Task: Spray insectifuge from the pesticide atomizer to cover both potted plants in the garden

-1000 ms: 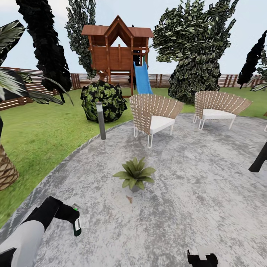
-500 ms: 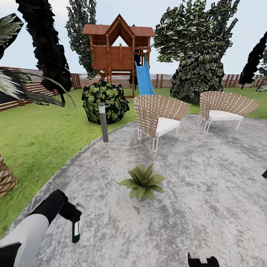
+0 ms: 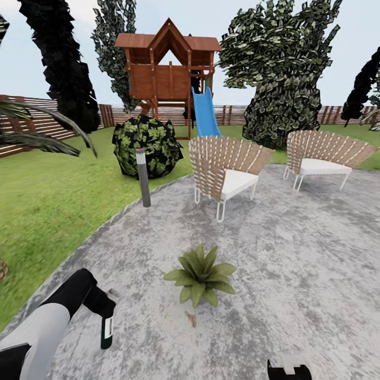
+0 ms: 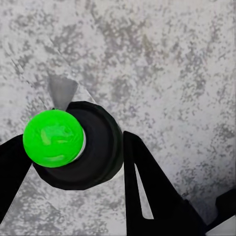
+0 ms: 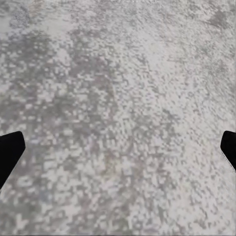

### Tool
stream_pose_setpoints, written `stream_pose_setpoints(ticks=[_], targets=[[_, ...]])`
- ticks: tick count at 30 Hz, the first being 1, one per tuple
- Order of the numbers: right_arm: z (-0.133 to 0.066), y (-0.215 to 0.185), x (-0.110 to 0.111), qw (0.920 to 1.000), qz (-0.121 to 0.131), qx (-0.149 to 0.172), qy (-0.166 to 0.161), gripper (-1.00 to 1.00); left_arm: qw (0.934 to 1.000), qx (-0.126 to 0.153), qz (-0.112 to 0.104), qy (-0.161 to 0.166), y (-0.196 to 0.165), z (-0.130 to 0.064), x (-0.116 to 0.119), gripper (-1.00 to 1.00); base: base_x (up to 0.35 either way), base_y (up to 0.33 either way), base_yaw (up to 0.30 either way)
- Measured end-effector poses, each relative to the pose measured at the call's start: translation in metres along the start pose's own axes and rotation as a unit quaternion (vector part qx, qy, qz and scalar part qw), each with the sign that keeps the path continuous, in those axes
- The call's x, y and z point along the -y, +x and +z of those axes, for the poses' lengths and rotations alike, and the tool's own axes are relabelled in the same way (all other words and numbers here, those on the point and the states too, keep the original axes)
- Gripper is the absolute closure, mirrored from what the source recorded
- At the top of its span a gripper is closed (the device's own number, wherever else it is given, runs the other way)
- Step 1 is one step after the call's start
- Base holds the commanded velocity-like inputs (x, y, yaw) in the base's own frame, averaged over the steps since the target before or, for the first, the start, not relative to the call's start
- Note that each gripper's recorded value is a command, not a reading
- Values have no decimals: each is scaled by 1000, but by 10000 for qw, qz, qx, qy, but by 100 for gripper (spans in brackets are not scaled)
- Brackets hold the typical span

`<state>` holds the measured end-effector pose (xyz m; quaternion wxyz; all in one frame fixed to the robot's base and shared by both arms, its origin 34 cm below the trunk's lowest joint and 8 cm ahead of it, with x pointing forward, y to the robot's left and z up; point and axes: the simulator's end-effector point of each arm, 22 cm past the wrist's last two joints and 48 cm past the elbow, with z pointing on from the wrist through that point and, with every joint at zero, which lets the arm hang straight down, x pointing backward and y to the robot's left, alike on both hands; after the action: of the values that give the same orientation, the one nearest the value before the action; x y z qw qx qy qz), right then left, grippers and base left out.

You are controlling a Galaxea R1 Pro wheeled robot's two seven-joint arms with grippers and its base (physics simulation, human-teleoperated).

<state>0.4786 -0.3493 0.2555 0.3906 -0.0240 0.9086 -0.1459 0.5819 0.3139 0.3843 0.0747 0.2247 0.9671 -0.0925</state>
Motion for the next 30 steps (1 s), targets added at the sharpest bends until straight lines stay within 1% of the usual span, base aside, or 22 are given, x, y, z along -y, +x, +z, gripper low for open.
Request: stream_pose_setpoints(ticks=[2, 5, 10, 11, 15, 16, 17, 20, 24, 30], targets=[[0, 0, -2, 10000, 6, 1, -9, -100, 10000, -16, -6, -4, 1, 0, 0, 100, 333, -25, -29], [0, -1, -2, 10000, 11, 5, -10, -100, 10000, -27, -13, -6, 2, 0, 0, 100, 337, 11, -181], [0, -1, -1, 10000, 27, 11, 2, -100, 10000, -54, -15, -12, 5, 0, -1, 100, 302, 167, -249], [0, -1, 0, 10000, 55, 5, 15, -100, 10000, -63, -15, -11, 6, 1, -1, 100, 267, 231, -111], [0, 1, 4, 9995, 298, -44, 122, -100, 10000, -82, -16, -17, 8, 1, -2, 100, 258, 241, -38], [0, 1, 5, 9990, 404, -64, 169, -100, 10000, -91, -15, -13, 9, 2, -2, 100, 254, 246, -2], [0, 1, 6, 9989, 423, -67, 178, -100, 10000, -95, -16, -9, 9, 2, -2, 100, 254, 246, -183], [0, 1, 8, 9989, 433, -63, 196, -100, 9999, -157, -15, 15, 16, 6, 1, 100, 245, 246, -251], [0, 0, 8, 9988, 434, -54, 198, -100, 9999, -157, -23, -10, 17, 4, -2, 100, 188, 262, -283], [0, -1, 9, 9988, 436, -43, 201, -100, 9999, -143, -16, -10, 16, 4, -1, 100, 32, 247, -276]])
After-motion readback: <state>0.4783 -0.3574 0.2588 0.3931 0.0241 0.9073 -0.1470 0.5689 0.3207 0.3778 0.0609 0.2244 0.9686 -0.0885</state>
